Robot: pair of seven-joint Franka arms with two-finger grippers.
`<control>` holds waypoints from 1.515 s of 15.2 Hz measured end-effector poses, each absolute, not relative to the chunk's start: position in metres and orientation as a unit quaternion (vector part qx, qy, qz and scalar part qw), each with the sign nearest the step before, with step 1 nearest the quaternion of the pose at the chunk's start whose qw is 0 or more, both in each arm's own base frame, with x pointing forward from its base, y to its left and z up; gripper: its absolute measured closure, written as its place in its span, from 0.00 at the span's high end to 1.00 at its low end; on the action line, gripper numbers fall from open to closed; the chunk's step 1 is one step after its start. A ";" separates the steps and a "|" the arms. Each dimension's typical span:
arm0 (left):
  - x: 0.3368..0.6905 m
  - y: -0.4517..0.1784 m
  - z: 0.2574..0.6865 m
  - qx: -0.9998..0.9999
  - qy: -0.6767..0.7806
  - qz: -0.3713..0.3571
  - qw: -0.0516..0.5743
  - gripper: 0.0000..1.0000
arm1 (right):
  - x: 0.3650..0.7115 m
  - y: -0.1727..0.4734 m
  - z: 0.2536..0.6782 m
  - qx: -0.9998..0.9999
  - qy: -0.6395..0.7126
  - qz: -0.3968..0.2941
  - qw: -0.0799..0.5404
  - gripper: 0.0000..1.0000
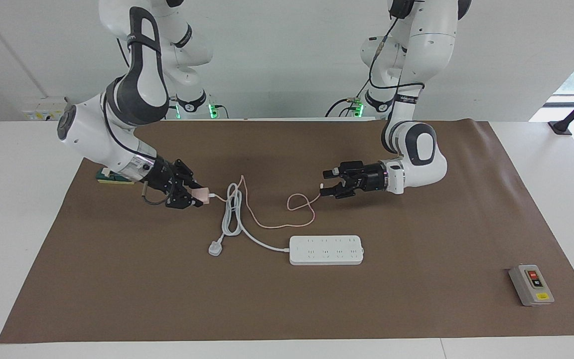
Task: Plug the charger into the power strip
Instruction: 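Carry the pink charger with the right gripper toward the power strip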
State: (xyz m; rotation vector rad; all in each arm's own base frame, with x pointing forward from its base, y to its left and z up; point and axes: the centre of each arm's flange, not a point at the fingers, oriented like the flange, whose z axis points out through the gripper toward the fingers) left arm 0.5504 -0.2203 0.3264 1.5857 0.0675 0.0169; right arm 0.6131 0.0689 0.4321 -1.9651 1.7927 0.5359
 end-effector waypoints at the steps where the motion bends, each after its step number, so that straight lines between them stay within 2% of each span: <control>1: 0.550 -0.220 0.326 0.712 0.030 0.008 0.701 1.00 | 0.613 0.083 0.433 -0.707 0.647 0.191 0.213 0.47; 16: 0.553 -0.223 0.331 0.712 0.026 0.011 0.702 1.00 | 0.584 0.266 0.446 -0.693 0.655 0.174 0.245 0.47; 23: 0.551 -0.230 0.329 0.718 0.025 0.012 0.696 1.00 | 0.574 0.298 0.446 -0.693 0.654 0.168 0.253 0.47</control>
